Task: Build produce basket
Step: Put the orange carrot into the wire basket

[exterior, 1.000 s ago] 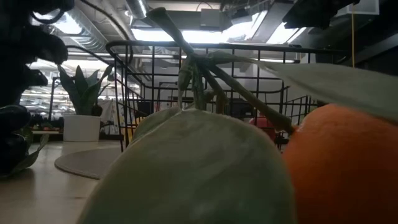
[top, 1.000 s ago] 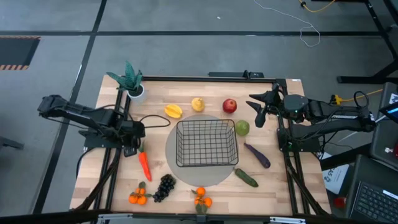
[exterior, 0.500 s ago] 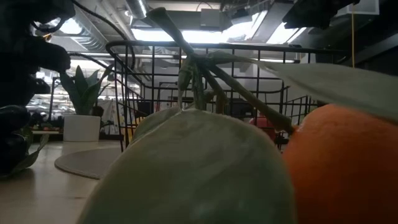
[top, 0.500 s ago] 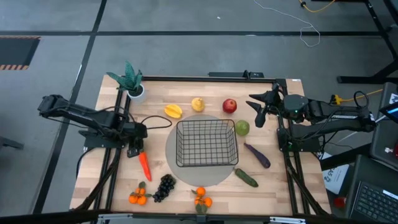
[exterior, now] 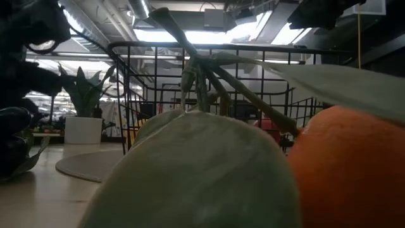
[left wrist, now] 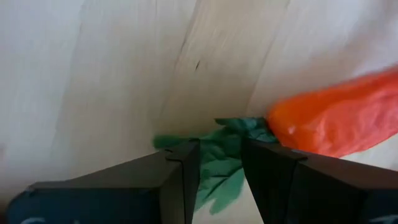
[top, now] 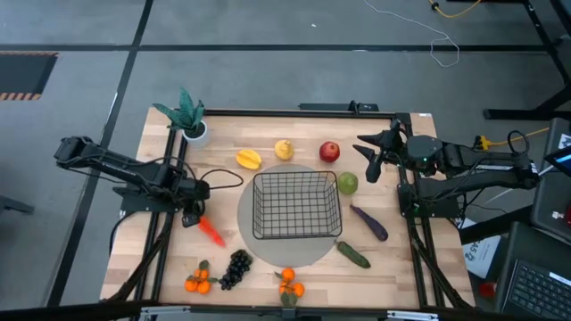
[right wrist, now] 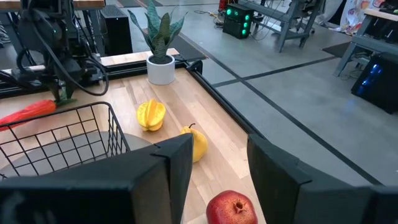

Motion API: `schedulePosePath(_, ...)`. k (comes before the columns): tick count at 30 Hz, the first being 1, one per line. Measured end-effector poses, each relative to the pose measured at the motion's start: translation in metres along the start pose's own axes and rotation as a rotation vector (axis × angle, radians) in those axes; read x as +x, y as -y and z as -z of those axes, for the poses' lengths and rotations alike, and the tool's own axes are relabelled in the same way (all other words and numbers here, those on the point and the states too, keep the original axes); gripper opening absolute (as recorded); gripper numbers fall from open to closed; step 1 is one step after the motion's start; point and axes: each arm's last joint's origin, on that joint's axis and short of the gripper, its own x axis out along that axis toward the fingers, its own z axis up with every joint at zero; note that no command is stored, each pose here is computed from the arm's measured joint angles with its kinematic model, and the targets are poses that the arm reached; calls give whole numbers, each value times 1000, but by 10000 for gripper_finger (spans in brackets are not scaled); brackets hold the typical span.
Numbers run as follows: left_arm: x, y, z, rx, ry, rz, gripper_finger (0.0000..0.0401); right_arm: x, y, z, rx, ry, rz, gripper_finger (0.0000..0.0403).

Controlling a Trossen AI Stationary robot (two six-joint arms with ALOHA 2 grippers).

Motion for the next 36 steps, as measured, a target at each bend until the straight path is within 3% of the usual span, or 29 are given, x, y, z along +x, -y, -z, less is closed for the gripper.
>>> schedulePosePath(5,0,0,0,-20,0,2,92,0,0,0,0,0,0,150)
schedulePosePath(11,0,1,0,-76,-27,43,14,0,0,0,-3,0,0,150)
schedulePosePath(14,-4,6,-6,-92,25,74,5,0,0,0,-4,0,2,150)
schedulePosePath(19,-26,19,-21,8,141,71,1,0,0,0,-4,0,2,150)
schedulePosePath(25,-68,38,-43,212,324,72,0,0,0,0,-4,0,2,150)
schedulePosePath(30,-93,47,-48,242,352,120,0,0,0,0,-4,0,2,150)
schedulePosePath(36,-99,51,-49,282,368,131,0,0,0,0,-4,0,2,150)
